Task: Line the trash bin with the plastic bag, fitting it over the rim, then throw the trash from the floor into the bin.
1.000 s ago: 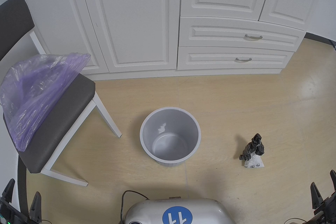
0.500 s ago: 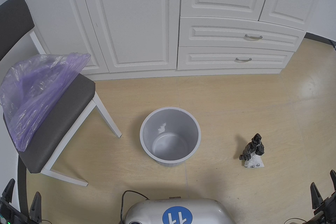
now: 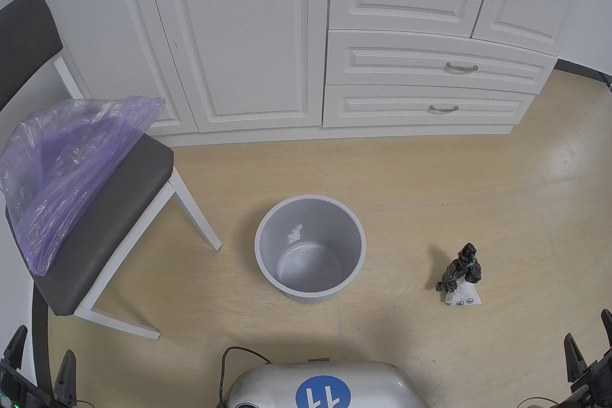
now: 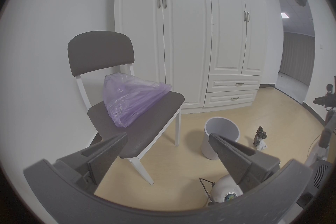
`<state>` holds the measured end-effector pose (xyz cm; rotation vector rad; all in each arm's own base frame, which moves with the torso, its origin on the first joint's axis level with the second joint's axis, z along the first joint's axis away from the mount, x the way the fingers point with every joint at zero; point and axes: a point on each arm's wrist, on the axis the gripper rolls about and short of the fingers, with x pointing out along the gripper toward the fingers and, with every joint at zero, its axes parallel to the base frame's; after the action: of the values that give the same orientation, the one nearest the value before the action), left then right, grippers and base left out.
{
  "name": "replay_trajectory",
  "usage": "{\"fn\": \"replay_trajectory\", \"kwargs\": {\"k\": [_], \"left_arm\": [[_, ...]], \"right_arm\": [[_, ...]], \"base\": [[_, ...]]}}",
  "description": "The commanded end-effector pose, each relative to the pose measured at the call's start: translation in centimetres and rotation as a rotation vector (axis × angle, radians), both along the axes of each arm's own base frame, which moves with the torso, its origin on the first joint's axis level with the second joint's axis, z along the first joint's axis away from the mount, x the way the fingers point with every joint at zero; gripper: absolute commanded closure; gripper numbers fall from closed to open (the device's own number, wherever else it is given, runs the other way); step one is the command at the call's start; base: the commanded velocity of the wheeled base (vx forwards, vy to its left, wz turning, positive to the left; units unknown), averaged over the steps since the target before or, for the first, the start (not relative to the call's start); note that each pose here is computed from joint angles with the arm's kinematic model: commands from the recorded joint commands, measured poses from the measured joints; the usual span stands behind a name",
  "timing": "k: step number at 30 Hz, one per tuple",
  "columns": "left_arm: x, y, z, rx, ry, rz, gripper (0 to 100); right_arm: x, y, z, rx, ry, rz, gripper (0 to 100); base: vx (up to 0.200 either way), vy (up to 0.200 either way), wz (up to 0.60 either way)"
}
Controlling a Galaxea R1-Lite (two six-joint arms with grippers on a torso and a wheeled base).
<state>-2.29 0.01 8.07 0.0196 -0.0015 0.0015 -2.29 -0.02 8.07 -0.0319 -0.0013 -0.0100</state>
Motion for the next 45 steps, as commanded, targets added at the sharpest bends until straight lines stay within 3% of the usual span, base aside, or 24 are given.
{"fn": "replay_trajectory", "kwargs": {"k": [1,7,9,12,13,15,19,21,23,24,25,28,30,33,34,38,41,45], "left_arm": [[0.0,0.0,-0.5,0.002,0.0,-0.005,0],[0.0,0.0,-0.5,0.0,0.001,-0.011,0],[0.0,0.0,-0.5,-0.053,-0.004,0.018,0],[-0.1,0.1,0.6,-0.112,-0.091,0.033,0],[-0.4,0.1,1.9,-0.12,-0.187,0.018,0],[-0.6,0.0,2.5,-0.095,-0.222,-0.025,0],[-0.7,-0.1,2.6,-0.037,-0.204,-0.061,0],[-0.8,-0.1,2.9,-0.029,-0.209,-0.062,0],[-1.1,-0.1,3.5,-0.027,-0.214,-0.066,0],[-1.2,-0.1,3.9,-0.029,-0.211,-0.069,0],[-1.2,-0.1,4.4,-0.029,-0.204,-0.074,0],[-1.3,-0.1,5.7,-0.028,-0.195,-0.077,0],[-0.9,-0.1,8.4,-0.023,-0.16,-0.073,0],[0.2,-0.1,10.6,-0.02,-0.124,-0.061,0],[1.5,-0.1,12.9,-0.017,-0.092,-0.047,0],[6.2,0.3,17.1,-0.003,0.003,0.094,0],[8.9,0.7,18.0,0.034,0.072,0.155,0],[14.0,3.5,17.9,0.139,0.245,0.319,0]], "right_arm": [[0.0,0.0,-0.5,-0.023,0.003,0.01,0],[0.0,0.0,-0.5,-0.014,-0.003,0.019,0],[0.0,0.0,-0.5,0.04,-0.003,0.012,0],[0.0,0.0,-0.5,0.029,-0.003,0.007,0],[0.0,0.0,-0.4,0.009,-0.006,0.005,0],[0.0,0.0,-0.4,-0.033,-0.009,0.016,0],[0.0,0.1,-0.4,-0.027,-0.012,0.019,0],[-0.2,0.1,0.7,0.022,-0.075,0.023,0],[-1.2,0.1,4.4,0.171,-0.222,0.06,0],[-1.6,0.1,6.2,0.247,-0.248,0.093,0],[-1.5,0.1,7.3,0.3,-0.233,0.113,0],[-0.6,0.2,8.0,0.306,-0.167,0.117,0],[1.5,0.2,8.7,0.261,-0.048,0.128,0],[3.1,0.2,9.8,0.22,0.016,0.134,0],[4.8,0.3,11.2,0.206,0.067,0.135,0],[8.5,0.5,13.6,0.208,0.124,0.124,0],[9.8,0.6,13.9,0.208,0.13,0.123,0],[11.2,0.6,13.4,0.212,0.13,0.123,0]], "base": [[0.0,0.0,0.0],[0.0,0.0,0.0],[0.0,0.0,0.0],[0.0,0.0,0.0],[0.0,0.0,0.0],[0.0,0.0,0.0],[0.0,0.0,0.0],[0.0,0.0,0.0],[0.0,0.0,0.0],[0.0,0.0,0.0],[0.0,0.0,0.0],[0.0,0.0,0.0],[0.0,0.0,0.0],[0.0,0.0,0.0],[0.0,0.0,0.0],[0.0,0.0,0.0],[0.0,0.0,0.0],[0.0,0.0,0.0]]}}
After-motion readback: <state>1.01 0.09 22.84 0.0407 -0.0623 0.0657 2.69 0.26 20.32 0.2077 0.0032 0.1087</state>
